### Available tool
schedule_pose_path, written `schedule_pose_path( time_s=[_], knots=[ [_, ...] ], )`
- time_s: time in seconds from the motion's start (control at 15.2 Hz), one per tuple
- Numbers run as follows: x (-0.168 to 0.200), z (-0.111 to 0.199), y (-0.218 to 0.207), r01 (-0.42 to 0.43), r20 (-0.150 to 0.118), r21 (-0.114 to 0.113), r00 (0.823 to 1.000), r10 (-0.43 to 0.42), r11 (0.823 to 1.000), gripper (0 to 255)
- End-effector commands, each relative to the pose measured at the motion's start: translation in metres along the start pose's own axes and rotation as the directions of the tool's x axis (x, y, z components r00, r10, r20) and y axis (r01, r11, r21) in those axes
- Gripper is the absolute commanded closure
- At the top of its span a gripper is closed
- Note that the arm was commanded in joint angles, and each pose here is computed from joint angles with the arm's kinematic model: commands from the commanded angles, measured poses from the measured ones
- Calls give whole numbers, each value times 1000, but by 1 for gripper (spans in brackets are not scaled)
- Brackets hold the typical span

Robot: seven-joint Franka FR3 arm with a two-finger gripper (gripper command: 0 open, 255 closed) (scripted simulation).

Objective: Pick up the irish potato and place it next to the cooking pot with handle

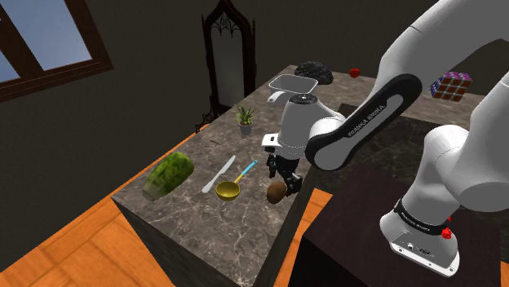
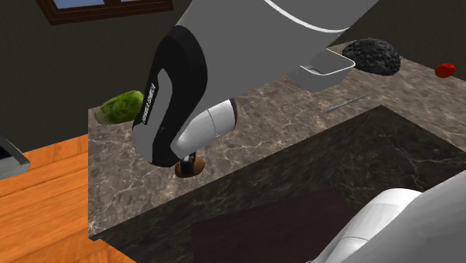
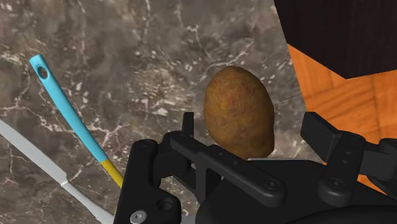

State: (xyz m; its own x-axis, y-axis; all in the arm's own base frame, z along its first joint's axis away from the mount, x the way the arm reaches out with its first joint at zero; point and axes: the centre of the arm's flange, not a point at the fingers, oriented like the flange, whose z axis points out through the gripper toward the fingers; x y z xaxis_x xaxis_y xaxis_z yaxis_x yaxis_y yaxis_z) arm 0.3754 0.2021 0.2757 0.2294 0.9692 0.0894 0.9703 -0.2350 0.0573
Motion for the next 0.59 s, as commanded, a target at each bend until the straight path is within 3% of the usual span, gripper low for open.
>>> schedule_pose_path(
  time_s=[0.0, 0.26, 0.53],
  knots=[
    [1, 11, 1, 4, -1, -1, 1000, -4, 1000, 0],
    [1, 30, 1, 4, -1, -1, 1000, -4, 1000, 0],
    [1, 30, 1, 4, -1, -1, 1000, -4, 1000, 0]
  ],
)
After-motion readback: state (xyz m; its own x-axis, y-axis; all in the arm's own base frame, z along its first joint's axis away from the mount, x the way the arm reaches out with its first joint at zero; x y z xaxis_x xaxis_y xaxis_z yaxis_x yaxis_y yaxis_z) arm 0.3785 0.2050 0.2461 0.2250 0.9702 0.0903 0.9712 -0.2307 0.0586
